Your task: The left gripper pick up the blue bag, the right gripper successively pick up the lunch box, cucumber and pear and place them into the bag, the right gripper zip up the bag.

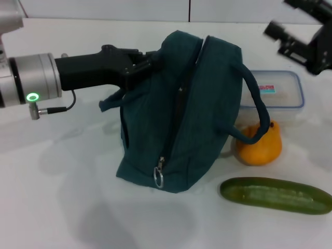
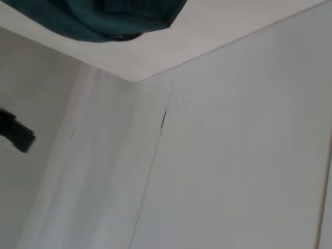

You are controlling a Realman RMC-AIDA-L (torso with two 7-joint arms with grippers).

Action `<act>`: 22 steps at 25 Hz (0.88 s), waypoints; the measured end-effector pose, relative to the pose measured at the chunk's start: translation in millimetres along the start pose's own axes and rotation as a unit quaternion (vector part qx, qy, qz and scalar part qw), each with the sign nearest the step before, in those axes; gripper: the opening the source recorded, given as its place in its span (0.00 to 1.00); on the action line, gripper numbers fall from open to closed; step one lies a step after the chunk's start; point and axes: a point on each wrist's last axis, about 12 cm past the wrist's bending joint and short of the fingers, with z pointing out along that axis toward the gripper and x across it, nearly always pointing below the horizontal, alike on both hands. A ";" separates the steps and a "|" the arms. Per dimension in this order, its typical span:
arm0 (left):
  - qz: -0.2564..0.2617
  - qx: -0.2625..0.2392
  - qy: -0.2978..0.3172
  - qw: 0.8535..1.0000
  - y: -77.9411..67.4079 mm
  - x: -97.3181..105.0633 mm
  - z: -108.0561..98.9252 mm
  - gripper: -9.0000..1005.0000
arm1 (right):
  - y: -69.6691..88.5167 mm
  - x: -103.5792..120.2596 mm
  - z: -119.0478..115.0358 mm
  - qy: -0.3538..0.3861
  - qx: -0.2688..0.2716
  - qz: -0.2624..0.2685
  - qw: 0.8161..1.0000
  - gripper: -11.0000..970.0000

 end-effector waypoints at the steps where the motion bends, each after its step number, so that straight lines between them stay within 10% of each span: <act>1: -0.001 0.000 -0.003 1.000 1.0 -0.2 1.3 0.22 | -1.3 1.0 -3.5 -0.014 0.025 0.009 1.000 0.74; 22: -0.034 -0.029 -0.088 0.995 2.5 36.1 -0.2 0.10 | 32.9 33.4 -74.6 -0.056 0.209 0.073 0.973 0.71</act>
